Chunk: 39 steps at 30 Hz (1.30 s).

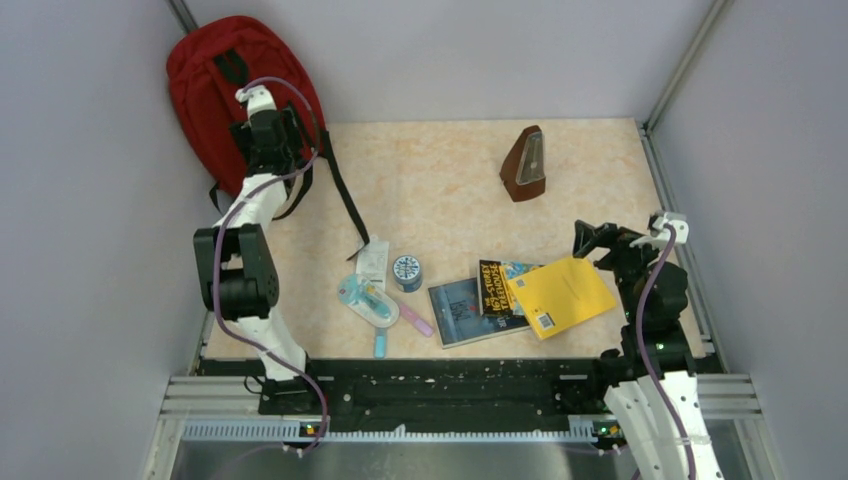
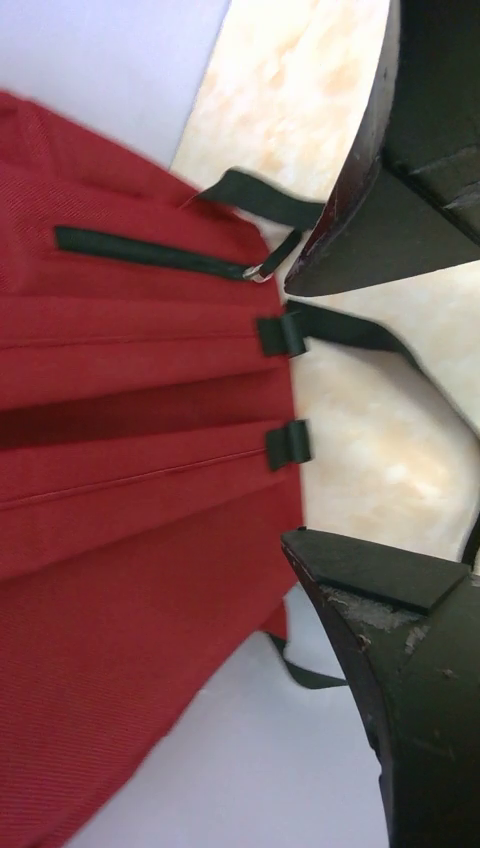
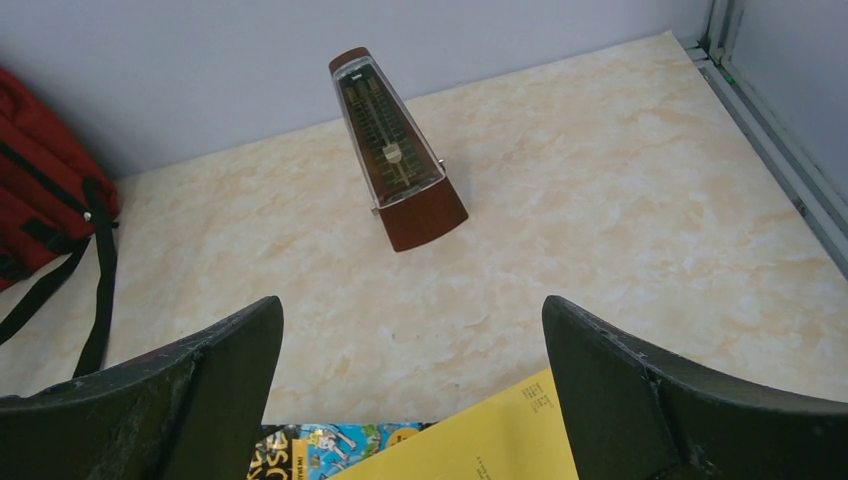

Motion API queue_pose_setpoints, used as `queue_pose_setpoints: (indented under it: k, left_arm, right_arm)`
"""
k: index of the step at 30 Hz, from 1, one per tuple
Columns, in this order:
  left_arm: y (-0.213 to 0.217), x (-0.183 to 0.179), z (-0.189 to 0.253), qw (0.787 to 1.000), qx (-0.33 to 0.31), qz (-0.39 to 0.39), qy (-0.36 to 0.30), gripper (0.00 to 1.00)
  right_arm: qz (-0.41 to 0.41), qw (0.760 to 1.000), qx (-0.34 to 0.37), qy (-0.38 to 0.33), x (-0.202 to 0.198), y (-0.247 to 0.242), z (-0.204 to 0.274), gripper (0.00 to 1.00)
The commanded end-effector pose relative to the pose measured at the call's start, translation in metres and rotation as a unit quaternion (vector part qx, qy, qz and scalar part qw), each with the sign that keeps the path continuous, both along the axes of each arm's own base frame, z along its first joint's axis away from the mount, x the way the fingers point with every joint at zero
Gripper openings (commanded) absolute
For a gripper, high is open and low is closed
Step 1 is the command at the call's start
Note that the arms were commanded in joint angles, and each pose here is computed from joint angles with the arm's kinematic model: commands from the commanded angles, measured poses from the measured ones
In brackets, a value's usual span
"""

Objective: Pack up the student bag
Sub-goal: Pick up the student bag at the corner of the board.

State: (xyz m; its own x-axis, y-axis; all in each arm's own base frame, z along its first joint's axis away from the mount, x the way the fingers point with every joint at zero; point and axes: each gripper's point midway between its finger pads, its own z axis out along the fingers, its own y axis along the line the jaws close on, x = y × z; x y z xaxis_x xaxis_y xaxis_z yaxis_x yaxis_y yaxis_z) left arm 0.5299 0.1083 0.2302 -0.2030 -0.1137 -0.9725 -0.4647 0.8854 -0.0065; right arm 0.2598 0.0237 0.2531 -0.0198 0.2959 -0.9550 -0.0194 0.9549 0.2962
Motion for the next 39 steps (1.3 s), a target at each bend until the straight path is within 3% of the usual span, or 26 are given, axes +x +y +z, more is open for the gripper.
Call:
queue_pose_setpoints:
  k: [1, 4, 7, 11, 15, 22, 23, 25, 31, 32, 39]
  left_arm:
    - [0.044, 0.026, 0.035, 0.994, 0.041, 0.086, -0.046, 0.92]
    - [0.064, 0.034, 0.034, 0.99, -0.028, 0.098, -0.096, 0.93]
    - [0.066, 0.043, 0.043, 0.986, -0.046, 0.077, -0.139, 0.93]
    - [0.069, 0.064, 0.039, 0.99, -0.046, 0.051, -0.124, 0.93]
    - [0.056, 0.085, 0.046, 0.988, -0.061, -0.026, -0.142, 0.94]
    - [0.047, 0.104, 0.048, 0.985, -0.071, -0.071, -0.141, 0.91]
    - [0.045, 0.105, 0.047, 0.985, -0.071, -0.078, -0.137, 0.85]
    - [0.038, 0.108, 0.043, 0.985, -0.067, -0.099, -0.126, 0.55]
    - [0.037, 0.1, 0.043, 0.986, -0.052, -0.105, -0.117, 0.04]
    - [0.034, 0.098, 0.044, 0.985, -0.048, -0.114, -0.118, 0.0]
    - [-0.007, 0.057, 0.073, 0.968, -0.06, -0.19, -0.154, 0.0]
  right_arm:
    - [0.006, 1.0, 0.005, -0.009, -0.001, 0.002, 0.005, 0.99]
    - [0.004, 1.0, 0.003, -0.008, -0.001, 0.002, 0.004, 0.99]
    - [0.008, 1.0, 0.005, -0.012, 0.0, 0.003, 0.005, 0.99]
    - [0.021, 1.0, 0.005, -0.015, -0.001, 0.007, 0.011, 0.99]
    - [0.021, 1.0, 0.004, -0.018, -0.003, 0.007, 0.015, 0.99]
    - [0.015, 1.0, 0.003, -0.019, -0.003, 0.005, 0.015, 0.99]
    - [0.014, 1.0, 0.003, -0.02, -0.003, 0.004, 0.016, 0.99]
    - [0.012, 1.0, 0.003, -0.02, -0.004, 0.004, 0.016, 0.98]
    - [0.011, 1.0, 0.003, -0.019, -0.004, 0.004, 0.016, 0.97]
    - [0.012, 1.0, 0.003, -0.02, -0.004, 0.004, 0.016, 0.97]
    - [0.009, 1.0, 0.003, -0.021, -0.005, 0.003, 0.016, 0.97]
